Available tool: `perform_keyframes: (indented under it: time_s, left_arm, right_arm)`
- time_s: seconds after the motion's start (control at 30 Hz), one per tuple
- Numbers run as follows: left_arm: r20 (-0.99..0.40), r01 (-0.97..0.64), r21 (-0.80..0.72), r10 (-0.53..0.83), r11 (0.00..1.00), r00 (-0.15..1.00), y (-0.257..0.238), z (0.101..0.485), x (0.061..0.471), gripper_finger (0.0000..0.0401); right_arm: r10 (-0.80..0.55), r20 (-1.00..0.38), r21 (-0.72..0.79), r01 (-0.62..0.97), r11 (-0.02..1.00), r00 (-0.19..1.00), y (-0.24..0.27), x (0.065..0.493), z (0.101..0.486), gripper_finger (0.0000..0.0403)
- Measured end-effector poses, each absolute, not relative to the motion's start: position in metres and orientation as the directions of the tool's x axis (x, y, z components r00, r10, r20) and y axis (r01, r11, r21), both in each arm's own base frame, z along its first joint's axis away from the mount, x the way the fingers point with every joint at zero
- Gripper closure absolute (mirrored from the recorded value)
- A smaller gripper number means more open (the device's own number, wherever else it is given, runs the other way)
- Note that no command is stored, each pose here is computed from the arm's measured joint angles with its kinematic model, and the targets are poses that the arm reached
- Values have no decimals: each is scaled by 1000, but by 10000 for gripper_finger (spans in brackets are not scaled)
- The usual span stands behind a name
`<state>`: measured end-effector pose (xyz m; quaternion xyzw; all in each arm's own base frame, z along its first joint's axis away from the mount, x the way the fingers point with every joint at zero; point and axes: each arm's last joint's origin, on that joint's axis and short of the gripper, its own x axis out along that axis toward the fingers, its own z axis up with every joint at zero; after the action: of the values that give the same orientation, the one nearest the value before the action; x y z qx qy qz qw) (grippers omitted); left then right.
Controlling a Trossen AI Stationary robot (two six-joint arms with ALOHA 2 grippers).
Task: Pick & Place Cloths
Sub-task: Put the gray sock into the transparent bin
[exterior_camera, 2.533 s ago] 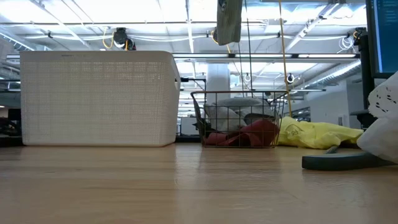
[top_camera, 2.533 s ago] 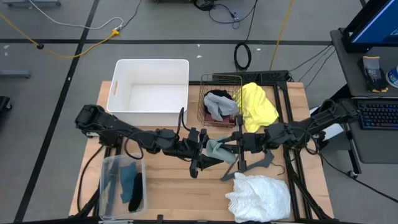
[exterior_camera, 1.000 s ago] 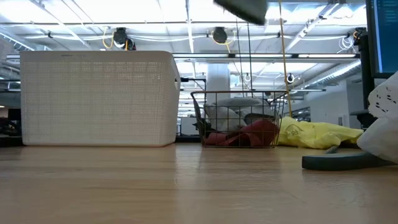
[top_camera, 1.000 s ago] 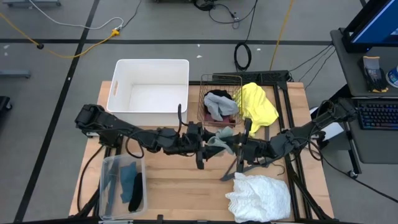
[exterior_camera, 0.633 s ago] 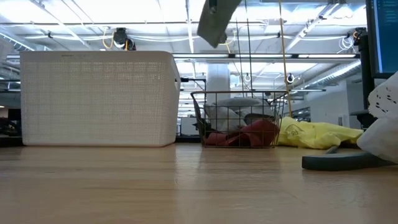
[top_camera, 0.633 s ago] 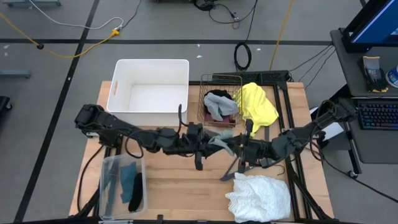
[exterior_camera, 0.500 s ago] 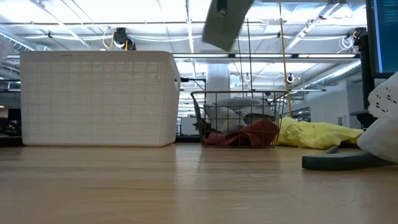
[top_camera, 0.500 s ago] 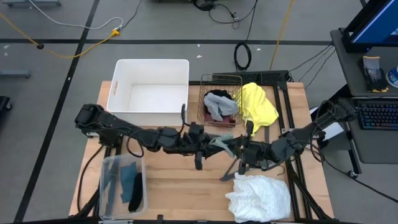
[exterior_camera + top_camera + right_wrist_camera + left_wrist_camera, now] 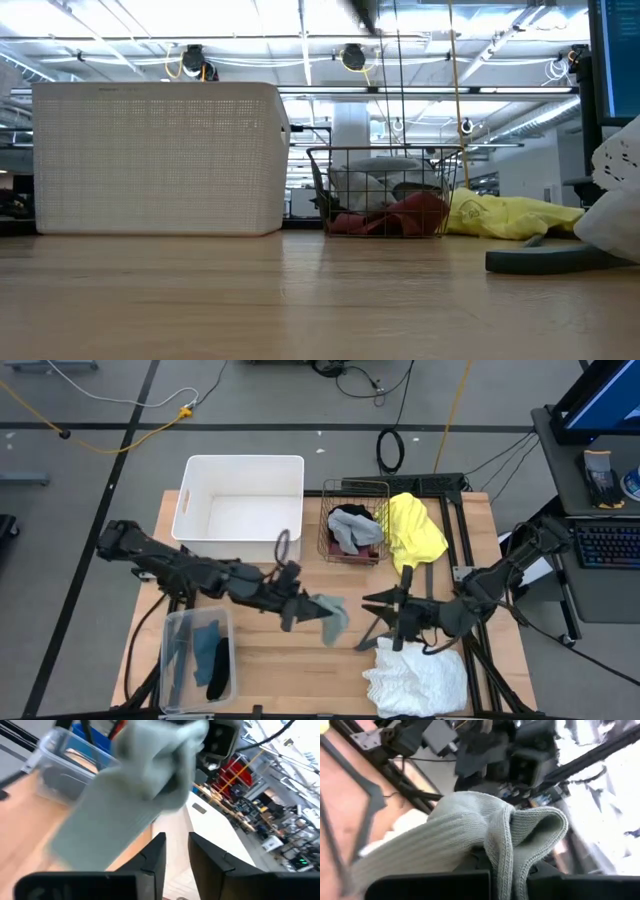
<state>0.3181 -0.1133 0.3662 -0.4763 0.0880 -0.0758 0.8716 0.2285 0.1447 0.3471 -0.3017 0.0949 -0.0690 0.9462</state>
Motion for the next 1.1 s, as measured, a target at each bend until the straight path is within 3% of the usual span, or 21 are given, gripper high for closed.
perform_keyframes:
  time_s: [0.37, 0.53, 0.67, 0.9, 1.1]
  left_arm:
    - [-105, -44, -981, -330, 188, 938, -134, 398, 256, 393]
    - [-322, -316, -945, -392, 80, 862, -143, 401, 221, 394]
    - [-500, -516, -853, -406, 77, 765, -143, 419, 191, 394]
    - [-581, -585, -804, -356, 109, 732, -134, 453, 155, 394]
    - [-807, -857, -507, -402, 95, 433, -128, 438, 127, 394]
  right_arm:
    - [-171, -176, -552, 47, 833, 969, 147, 226, 342, 282]
    - [-173, -181, -548, 46, 835, 968, 147, 226, 342, 280]
    - [-169, -188, -516, 49, 855, 967, 147, 225, 341, 283]
    - [-172, -205, -502, 48, 864, 964, 147, 225, 339, 282]
    - [-172, -205, -485, 53, 873, 963, 147, 225, 339, 283]
